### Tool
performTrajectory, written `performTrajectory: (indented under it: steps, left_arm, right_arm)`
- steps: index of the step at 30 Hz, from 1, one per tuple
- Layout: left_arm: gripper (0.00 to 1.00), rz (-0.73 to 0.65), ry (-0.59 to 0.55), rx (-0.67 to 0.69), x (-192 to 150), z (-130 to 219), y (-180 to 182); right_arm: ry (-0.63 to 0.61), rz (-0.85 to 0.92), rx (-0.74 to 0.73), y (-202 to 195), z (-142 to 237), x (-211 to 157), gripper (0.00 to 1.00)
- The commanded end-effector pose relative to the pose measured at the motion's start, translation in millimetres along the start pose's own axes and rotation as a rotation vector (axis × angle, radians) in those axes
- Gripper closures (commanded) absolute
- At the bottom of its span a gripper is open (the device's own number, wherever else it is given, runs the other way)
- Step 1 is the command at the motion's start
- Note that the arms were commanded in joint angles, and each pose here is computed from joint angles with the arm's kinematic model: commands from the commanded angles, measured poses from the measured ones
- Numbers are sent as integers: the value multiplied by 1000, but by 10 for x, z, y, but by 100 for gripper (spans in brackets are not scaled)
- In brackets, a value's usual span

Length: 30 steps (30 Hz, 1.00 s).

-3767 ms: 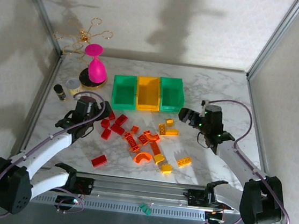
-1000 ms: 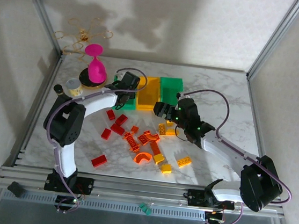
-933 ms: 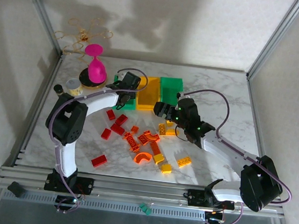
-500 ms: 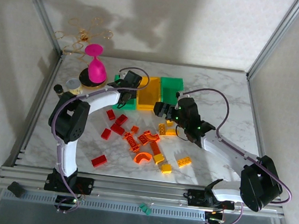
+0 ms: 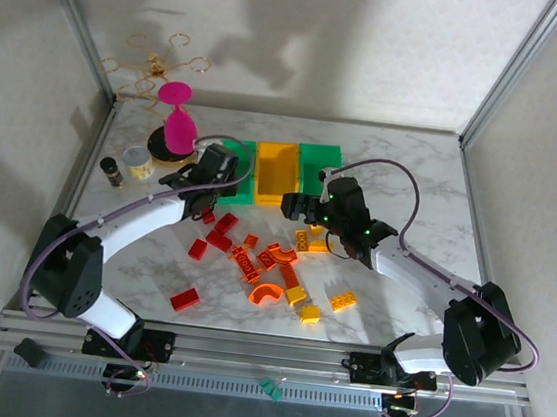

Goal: Sort the legos into containers by color
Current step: Place the lego in the container, then pick up the lego from the middle-left of the table.

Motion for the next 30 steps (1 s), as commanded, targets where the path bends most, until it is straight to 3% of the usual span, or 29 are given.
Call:
performTrajectory:
  steps: [1,12,18,25,30]
  left_arm:
    - [44,56,22,29,-194,118,208]
    - [31,193,80,107,-679,96,578]
    - [28,195,103,114,-732,-106,501]
    - [29,184,110,165,-781,-353,493]
    - [36,162,112,204,-795,-496,535]
  right_arm:
    - [58,39,35,79,-76,-213,1]
    - [108,42,110,404,-303,-533,1]
    - [86,35,125,443,-335,-475,1]
    - [78,45,111,442,-330,-428,1]
    - [81,47,105,428,-328,-433,1]
Point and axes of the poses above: each hand's point on the last joint's axis, 136 mm out from that joint toward the fingers, its own z axis back along the fingers, its own y axis along the line the jaws close on, x = y × z, the point moved 1 cm from there along z, back along the fingers, and after that the axes turned 2 degrees about z, right-handed, at the moved point
